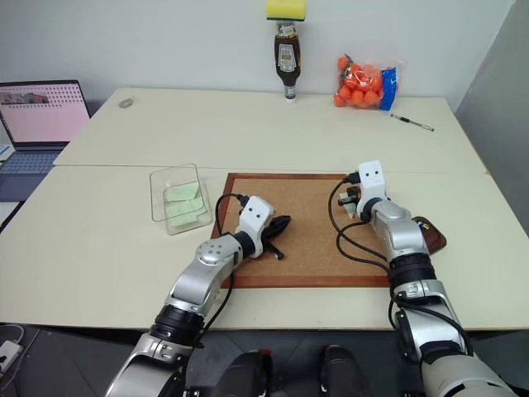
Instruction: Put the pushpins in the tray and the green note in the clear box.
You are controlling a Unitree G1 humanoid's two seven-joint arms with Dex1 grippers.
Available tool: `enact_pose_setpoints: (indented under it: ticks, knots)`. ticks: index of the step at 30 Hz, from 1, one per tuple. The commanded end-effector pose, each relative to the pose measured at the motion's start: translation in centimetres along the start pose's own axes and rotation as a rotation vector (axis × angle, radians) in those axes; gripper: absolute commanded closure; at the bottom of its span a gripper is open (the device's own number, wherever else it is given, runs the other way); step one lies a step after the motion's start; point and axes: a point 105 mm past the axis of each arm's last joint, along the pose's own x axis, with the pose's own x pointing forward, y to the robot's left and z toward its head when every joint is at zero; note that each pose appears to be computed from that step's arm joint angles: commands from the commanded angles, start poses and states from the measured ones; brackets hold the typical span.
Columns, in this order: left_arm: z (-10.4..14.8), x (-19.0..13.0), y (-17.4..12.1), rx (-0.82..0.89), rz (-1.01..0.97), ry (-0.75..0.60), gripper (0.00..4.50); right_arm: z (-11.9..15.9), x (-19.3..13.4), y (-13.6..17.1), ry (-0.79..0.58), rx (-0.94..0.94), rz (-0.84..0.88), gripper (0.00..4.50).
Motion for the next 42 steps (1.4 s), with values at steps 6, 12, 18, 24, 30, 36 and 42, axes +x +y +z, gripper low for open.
enact_pose_setpoints:
  ticks: [6,12,18,24,30,36,42]
  knots:
    - [-1.2,0.3,-0.9,0.002,-0.023,0.055,4.50,3.4,-1.4,0.2,-0.144,0.021,-0.030,4.49]
    - [-1.2,0.3,-1.1,0.002,-0.032,0.058,4.50,4.5,-3.3,-0.8,-0.193,0.020,-0.062,4.49]
    - [-1.2,0.1,-1.4,0.000,-0.039,0.051,4.50,3.9,-8.7,-3.5,-0.201,-0.001,-0.167,4.49]
    - [-1.2,0.2,-1.5,-0.001,-0.046,0.047,4.50,-0.2,-13.1,-5.8,-0.083,0.010,-0.304,4.49]
    - [-0.9,0.5,-1.7,0.004,-0.058,0.041,4.50,-2.0,-13.6,-7.3,-0.021,0.014,-0.363,4.49]
    - [-0.8,0.7,-1.8,0.008,-0.059,0.037,4.50,-3.0,-13.4,-8.2,0.017,0.033,-0.395,4.49]
    - [-0.9,0.6,-1.9,0.008,-0.059,0.038,4.50,-3.5,-13.6,-8.4,0.038,0.041,-0.412,3.41]
